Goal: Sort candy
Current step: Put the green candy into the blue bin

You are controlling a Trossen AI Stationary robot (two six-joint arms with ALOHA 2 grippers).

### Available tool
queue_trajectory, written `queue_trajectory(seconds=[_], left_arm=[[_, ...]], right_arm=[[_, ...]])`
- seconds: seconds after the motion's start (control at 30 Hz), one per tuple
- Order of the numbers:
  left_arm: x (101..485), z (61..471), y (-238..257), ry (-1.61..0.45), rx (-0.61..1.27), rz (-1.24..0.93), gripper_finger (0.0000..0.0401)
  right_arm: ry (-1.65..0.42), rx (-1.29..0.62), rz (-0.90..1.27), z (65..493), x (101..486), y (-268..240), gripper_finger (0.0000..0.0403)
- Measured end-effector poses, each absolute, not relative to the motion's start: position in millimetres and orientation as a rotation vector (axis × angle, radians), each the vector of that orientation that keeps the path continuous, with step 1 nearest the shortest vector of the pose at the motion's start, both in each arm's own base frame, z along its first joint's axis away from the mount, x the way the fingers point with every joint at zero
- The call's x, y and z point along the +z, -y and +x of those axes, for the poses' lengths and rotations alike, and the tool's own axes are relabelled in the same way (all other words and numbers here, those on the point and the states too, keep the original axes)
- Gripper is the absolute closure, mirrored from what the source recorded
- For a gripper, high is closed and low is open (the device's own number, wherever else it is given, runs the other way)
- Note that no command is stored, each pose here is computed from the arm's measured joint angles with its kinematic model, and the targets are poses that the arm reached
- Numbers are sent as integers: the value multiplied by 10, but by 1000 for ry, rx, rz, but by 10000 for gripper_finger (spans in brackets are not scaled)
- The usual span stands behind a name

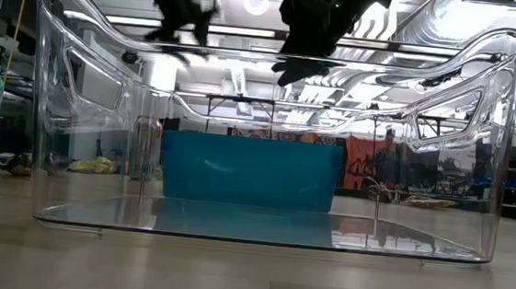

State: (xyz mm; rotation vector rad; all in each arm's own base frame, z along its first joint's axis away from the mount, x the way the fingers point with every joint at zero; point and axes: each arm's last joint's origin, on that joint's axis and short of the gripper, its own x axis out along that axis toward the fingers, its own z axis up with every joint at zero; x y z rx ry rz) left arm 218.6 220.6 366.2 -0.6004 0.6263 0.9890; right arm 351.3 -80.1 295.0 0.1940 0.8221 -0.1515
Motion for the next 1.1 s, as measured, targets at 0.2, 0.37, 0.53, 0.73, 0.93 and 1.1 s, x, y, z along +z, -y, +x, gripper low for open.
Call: queue_trajectory(seconds=[0.2,0.37,0.53,0.73,0.93,1.1], left_arm=[[2969,2004,-2827,-844,1079,-912,170],[2529,1938,-3110,-931,1024,-1105,170],[2262,1977,-3207,-983,998,-1185,170],[1992,2104,-3227,-1053,934,-1232,170],[1780,2156,-3249,-1105,954,-1273,170],[1719,2150,-3242,-1152,998,-1260,170]], right_arm=[[-823,-137,290,3517,2948,759,151],[-826,-114,315,3537,2948,656,151],[-828,-133,284,3552,2947,578,151],[-827,-162,276,3552,2946,577,151],[-828,-161,274,3555,2946,562,151],[-826,-170,296,3555,2947,562,151]])
